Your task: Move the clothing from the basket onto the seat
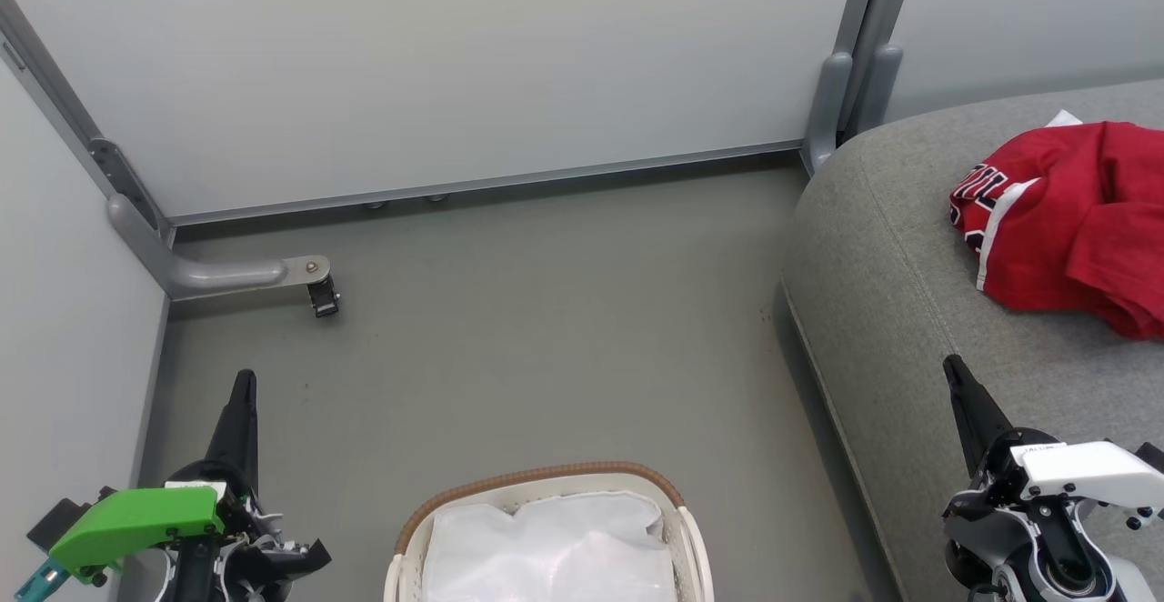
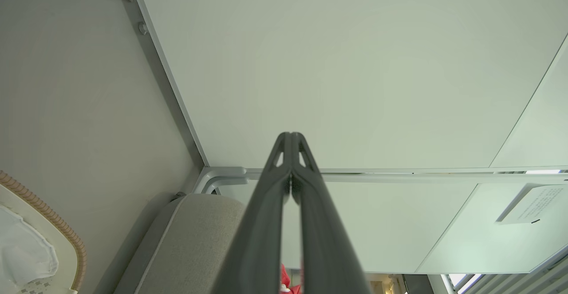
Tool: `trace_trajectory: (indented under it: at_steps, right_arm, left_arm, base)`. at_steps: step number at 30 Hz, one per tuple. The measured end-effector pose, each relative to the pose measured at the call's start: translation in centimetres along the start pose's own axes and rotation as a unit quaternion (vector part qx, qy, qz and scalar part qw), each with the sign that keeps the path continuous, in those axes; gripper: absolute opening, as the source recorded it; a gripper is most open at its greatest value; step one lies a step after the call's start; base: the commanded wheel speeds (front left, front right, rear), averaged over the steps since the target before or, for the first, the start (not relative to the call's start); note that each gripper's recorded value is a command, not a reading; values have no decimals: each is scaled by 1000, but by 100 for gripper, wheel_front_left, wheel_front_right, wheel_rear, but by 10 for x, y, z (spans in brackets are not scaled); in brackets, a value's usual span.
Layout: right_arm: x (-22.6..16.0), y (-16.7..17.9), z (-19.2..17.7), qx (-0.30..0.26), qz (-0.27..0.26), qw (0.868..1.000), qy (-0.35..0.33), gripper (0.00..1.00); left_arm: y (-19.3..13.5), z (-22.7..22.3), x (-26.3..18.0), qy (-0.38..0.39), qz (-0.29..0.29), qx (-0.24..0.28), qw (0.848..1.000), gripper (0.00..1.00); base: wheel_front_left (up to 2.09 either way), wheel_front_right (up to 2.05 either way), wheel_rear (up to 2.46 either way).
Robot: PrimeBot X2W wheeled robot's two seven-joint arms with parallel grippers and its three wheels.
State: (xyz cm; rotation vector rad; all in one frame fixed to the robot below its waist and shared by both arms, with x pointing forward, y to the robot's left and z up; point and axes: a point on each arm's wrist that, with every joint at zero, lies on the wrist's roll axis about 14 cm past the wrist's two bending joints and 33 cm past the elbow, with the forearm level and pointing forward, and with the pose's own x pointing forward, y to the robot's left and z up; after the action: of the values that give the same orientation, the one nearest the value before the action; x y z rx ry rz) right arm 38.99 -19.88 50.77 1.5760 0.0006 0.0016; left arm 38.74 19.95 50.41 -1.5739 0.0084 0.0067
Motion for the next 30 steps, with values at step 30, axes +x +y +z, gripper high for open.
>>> trace_trajectory:
  at_steps: [30]
  right_arm:
    - [0,0,0,0,0,1000,0,0]
  left_arm:
    - [0,0,0,0,0,0,1000,0]
  base:
    - [0,0,0]
